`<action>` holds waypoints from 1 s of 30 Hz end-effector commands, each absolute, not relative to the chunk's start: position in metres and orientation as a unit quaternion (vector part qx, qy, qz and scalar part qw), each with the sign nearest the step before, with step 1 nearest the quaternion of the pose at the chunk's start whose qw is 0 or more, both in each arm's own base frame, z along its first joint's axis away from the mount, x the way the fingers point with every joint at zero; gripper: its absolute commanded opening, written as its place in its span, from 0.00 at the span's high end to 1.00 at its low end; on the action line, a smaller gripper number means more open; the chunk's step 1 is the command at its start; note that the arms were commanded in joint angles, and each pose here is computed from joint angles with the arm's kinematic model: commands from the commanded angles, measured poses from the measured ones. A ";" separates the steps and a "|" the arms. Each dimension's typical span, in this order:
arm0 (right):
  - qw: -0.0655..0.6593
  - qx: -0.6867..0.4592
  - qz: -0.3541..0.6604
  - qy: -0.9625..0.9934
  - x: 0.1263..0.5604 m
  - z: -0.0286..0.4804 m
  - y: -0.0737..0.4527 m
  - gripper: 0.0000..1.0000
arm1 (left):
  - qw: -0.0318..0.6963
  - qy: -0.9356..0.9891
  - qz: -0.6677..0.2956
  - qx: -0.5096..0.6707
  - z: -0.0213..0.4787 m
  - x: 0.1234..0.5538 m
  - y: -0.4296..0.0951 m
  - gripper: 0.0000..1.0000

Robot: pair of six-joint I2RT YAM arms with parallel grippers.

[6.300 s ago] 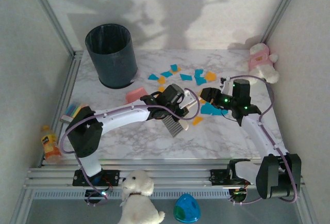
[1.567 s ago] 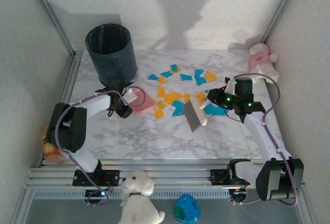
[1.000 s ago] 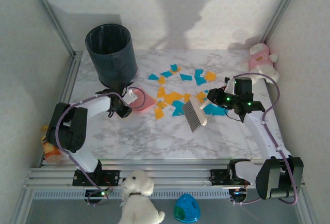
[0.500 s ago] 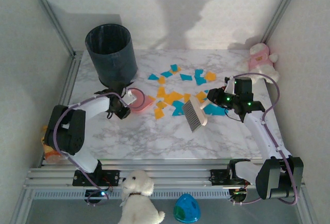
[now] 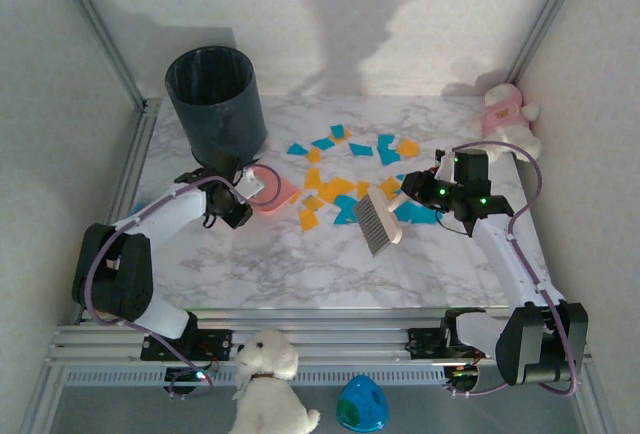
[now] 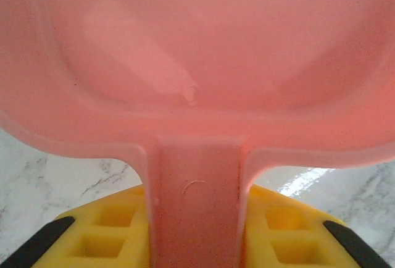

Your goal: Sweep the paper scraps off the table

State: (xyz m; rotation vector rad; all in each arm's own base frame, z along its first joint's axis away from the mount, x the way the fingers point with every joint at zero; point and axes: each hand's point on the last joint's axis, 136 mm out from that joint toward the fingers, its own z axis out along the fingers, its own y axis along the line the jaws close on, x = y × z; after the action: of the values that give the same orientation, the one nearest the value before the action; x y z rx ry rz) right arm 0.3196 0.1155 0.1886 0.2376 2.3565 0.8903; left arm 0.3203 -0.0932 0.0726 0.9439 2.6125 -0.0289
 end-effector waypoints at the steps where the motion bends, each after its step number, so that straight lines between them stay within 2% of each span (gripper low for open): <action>1: 0.324 0.078 0.342 0.879 0.327 0.203 0.116 1.00 | 0.180 0.925 -0.010 0.334 0.092 0.316 -0.100 1.00; 14: 0.339 0.075 0.341 0.874 0.328 0.209 0.114 1.00 | 0.188 0.931 0.022 0.312 0.134 0.328 -0.131 1.00; 26: 0.344 0.080 0.347 0.869 0.330 0.206 0.115 1.00 | 0.176 0.919 -0.020 0.351 0.142 0.298 -0.169 1.00; 30: 0.340 0.091 0.367 0.861 0.339 0.207 0.120 1.00 | 0.166 0.929 -0.008 0.330 0.139 0.290 -0.160 1.00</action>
State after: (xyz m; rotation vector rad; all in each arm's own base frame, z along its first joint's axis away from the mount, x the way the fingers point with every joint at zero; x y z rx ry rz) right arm 0.3288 0.1165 0.1983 0.2256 2.2929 0.9014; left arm 0.3018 -0.1688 0.1349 1.0009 2.5997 -0.0393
